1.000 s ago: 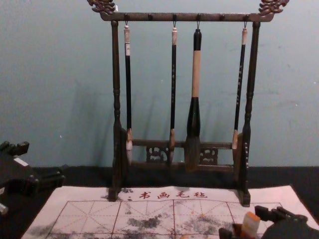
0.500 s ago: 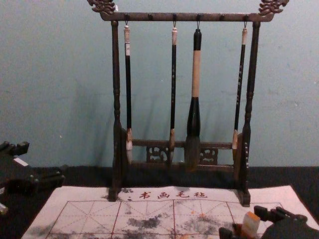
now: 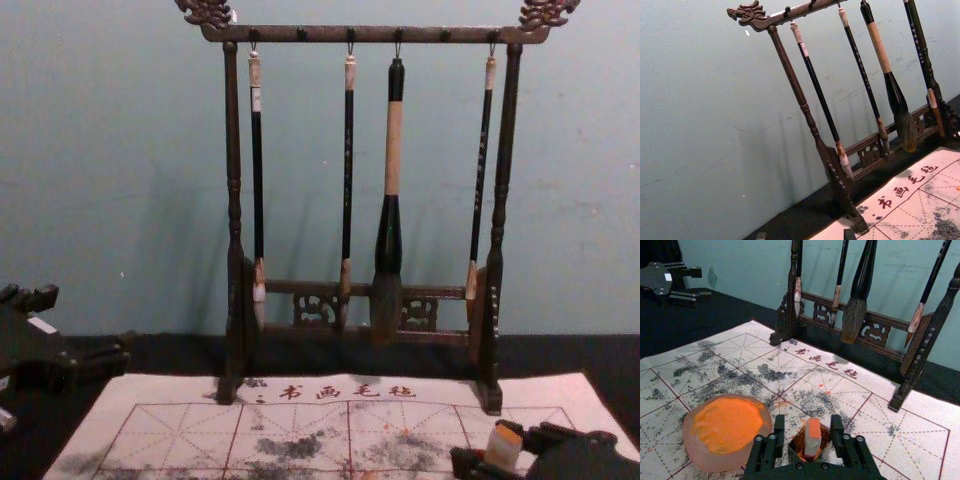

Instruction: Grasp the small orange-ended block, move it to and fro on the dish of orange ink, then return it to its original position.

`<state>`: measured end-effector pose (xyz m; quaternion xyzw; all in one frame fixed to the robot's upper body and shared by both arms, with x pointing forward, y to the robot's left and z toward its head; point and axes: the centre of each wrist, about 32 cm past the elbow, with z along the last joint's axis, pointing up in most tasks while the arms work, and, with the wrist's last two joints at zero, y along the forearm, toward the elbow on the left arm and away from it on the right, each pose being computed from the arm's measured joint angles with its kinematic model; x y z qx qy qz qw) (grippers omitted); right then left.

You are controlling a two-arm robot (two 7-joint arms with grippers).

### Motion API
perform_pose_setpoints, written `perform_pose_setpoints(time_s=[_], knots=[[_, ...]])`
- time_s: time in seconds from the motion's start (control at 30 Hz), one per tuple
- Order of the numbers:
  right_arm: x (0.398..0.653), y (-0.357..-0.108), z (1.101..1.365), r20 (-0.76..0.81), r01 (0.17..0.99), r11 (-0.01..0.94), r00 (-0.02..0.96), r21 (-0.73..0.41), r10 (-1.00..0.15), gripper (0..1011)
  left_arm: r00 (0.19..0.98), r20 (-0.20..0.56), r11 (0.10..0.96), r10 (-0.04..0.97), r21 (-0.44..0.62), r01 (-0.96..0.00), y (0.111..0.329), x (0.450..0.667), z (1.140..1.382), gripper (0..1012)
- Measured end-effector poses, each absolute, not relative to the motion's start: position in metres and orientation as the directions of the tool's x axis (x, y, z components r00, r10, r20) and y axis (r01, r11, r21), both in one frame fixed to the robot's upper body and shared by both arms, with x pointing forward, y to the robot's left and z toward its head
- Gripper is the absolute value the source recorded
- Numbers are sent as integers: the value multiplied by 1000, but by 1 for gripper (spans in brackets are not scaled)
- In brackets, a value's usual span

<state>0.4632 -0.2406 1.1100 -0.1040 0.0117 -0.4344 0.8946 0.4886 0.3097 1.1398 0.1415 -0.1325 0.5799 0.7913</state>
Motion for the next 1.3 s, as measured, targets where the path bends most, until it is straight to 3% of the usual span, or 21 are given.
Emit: perform_pose_setpoints(time_s=[0.03, 0.2, 0.23, 0.5, 1.0, 1.3], knots=[[463, -241, 1110, 69, 775, 601, 622, -196, -780, 523, 292, 374, 287, 880, 70, -955, 310, 489, 1140, 1001], [463, -241, 1110, 69, 775, 601, 622, -196, -780, 388, 292, 374, 287, 880, 70, -955, 310, 489, 1140, 1001], [463, -241, 1110, 69, 775, 601, 622, -196, -780, 321, 292, 374, 287, 880, 70, -955, 310, 489, 1140, 1001], [463, -241, 1110, 69, 775, 601, 622, -195, -780, 110, 292, 374, 287, 880, 70, -955, 310, 489, 1140, 1001], [464, -241, 1114, 56, 773, 605, 623, -191, -780, 105, 292, 374, 287, 880, 70, -955, 310, 489, 1140, 1001], [468, -244, 1147, 32, 767, 616, 630, -179, -776, 105, 292, 374, 287, 880, 70, -955, 310, 489, 1140, 1001]])
